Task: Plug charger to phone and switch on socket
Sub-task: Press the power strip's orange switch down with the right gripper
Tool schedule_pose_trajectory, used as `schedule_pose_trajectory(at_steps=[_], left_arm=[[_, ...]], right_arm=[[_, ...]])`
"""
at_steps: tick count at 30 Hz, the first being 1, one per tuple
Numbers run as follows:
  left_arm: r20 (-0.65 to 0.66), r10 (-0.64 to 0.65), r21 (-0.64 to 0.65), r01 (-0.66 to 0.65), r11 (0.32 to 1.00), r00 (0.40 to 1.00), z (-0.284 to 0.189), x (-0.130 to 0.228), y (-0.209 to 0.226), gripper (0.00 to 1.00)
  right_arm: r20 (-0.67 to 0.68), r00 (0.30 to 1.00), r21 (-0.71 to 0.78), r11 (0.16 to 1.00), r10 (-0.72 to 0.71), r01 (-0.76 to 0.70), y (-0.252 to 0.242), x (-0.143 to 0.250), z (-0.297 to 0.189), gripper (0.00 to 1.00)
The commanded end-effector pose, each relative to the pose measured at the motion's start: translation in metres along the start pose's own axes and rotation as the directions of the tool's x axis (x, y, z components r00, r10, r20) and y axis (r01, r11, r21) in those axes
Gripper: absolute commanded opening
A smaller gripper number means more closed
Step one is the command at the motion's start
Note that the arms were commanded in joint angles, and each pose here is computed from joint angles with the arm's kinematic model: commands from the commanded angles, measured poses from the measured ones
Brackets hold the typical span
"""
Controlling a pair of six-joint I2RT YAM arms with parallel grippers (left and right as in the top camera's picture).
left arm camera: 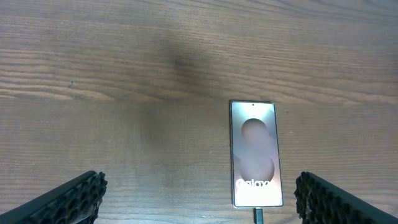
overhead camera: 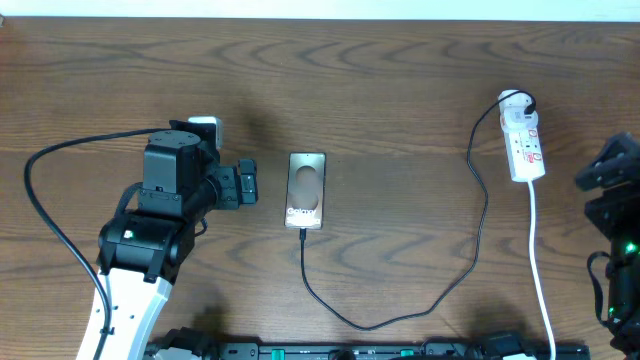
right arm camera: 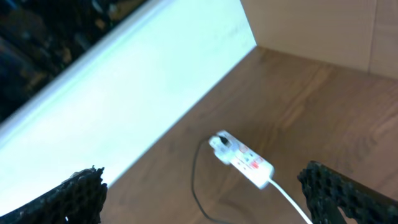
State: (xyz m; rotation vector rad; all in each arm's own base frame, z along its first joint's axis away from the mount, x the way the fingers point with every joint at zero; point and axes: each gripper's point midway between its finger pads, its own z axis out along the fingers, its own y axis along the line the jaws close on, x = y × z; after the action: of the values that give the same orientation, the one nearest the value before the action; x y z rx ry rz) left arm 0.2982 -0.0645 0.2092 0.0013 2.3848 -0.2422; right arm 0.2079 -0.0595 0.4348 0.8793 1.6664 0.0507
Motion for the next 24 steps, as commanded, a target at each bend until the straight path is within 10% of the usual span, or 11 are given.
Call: schedule_pose_trajectory(at_steps=[1, 7, 18, 24], left_arm=[[0.0, -0.008, -0.012, 0.008, 1.0, 1.0, 0.0, -0.001, 0.002, 0.98], [0.0, -0.008, -0.012, 0.008, 1.0, 1.0, 0.0, -0.001, 0.002, 0.99], [0.0, -0.008, -0.012, 0.008, 1.0, 1.0, 0.0, -0.001, 0.002, 0.99], [0.0, -0.008, -0.012, 0.008, 1.0, 1.0, 0.0, -0.001, 0.002, 0.99]], right_arm=[[0.009, 0.999, 0.04, 0.998, -0.038, 0.038, -0.002, -0.001, 0.007, 0.99], [-0.044, 0.993, 0.11, 0.987, -0.109, 0.113, -0.001, 0.013, 0.028, 0.92], [-0.201, 0.974, 0.251, 0.955, -0.109, 0.159, -0.001, 0.06, 0.081, 0.04], [-0.325, 0.945, 0.3, 0.945, -0.026, 0.13, -0.016, 0.081, 0.113, 0.01]])
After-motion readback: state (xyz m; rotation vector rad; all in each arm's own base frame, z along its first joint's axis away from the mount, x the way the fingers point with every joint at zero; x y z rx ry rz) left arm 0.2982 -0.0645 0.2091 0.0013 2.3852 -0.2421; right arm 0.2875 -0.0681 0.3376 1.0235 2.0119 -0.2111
